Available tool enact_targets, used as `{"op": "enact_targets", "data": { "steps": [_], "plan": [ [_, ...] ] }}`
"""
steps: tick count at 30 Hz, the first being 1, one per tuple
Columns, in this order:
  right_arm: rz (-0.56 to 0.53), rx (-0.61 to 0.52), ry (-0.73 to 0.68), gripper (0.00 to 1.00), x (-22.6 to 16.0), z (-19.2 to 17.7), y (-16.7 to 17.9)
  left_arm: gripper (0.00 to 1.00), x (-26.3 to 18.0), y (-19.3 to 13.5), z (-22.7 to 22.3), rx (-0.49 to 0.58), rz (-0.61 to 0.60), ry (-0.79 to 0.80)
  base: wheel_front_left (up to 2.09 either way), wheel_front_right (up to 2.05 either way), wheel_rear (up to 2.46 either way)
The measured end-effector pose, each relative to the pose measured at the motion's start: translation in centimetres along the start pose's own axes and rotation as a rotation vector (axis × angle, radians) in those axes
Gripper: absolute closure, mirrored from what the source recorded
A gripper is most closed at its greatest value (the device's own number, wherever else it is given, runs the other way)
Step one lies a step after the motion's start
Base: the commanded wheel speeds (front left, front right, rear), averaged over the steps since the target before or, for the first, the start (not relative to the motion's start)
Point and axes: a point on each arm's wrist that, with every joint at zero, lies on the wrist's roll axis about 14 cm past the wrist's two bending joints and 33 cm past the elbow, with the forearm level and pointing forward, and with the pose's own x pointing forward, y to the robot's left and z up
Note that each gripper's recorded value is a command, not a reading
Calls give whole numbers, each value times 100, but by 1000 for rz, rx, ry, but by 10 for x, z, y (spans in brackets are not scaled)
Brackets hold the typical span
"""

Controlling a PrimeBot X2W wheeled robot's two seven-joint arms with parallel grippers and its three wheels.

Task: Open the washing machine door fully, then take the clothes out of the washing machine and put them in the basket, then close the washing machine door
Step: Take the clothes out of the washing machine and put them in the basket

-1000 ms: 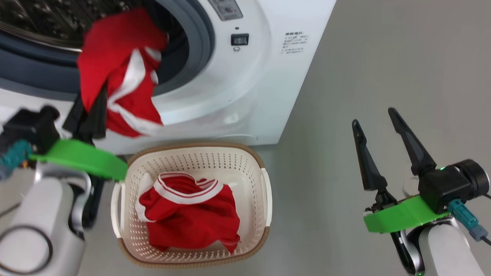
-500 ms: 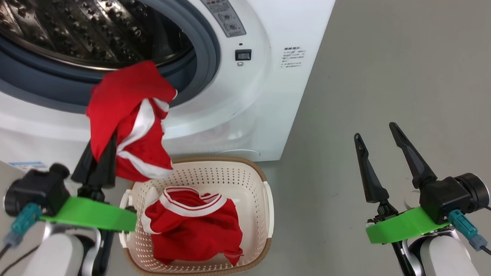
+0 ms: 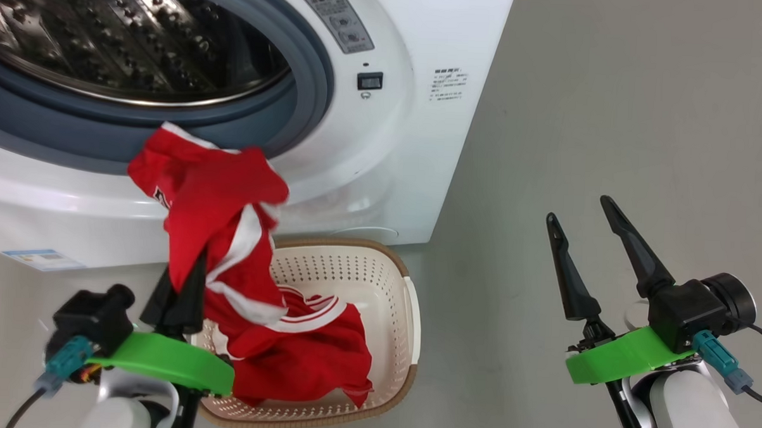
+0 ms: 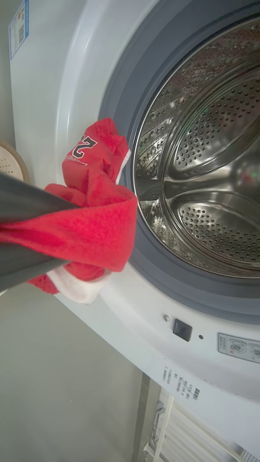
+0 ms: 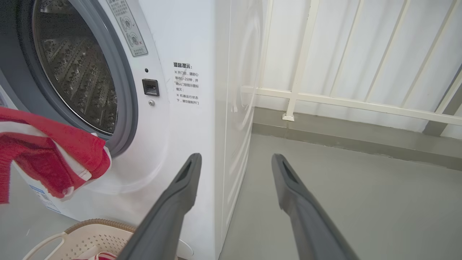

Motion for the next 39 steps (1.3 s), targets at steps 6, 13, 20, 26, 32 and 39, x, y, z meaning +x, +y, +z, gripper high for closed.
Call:
{"op": "enact_targets", "data": {
  "steps": [6,13,20,26,32,39],
  "plan": [
    [-6,3,26,0,1,-10,-3,100,-5,8,-58,-54,29,206,0,0,0],
    [-12,12,50,0,5,-21,-6,100,-8,9,-120,-95,36,414,0,0,0],
    [-12,10,74,0,12,-33,-8,100,-14,4,-178,-98,16,616,0,0,0],
    [-14,9,105,0,16,-47,-11,100,-13,6,-214,-118,30,738,0,0,0],
    [-31,9,129,0,16,-56,-18,100,-12,7,-243,-102,44,858,0,0,0],
    [-80,-4,153,0,9,-61,-36,61,-3,7,-261,-64,42,925,0,0,0]
  ]
}}
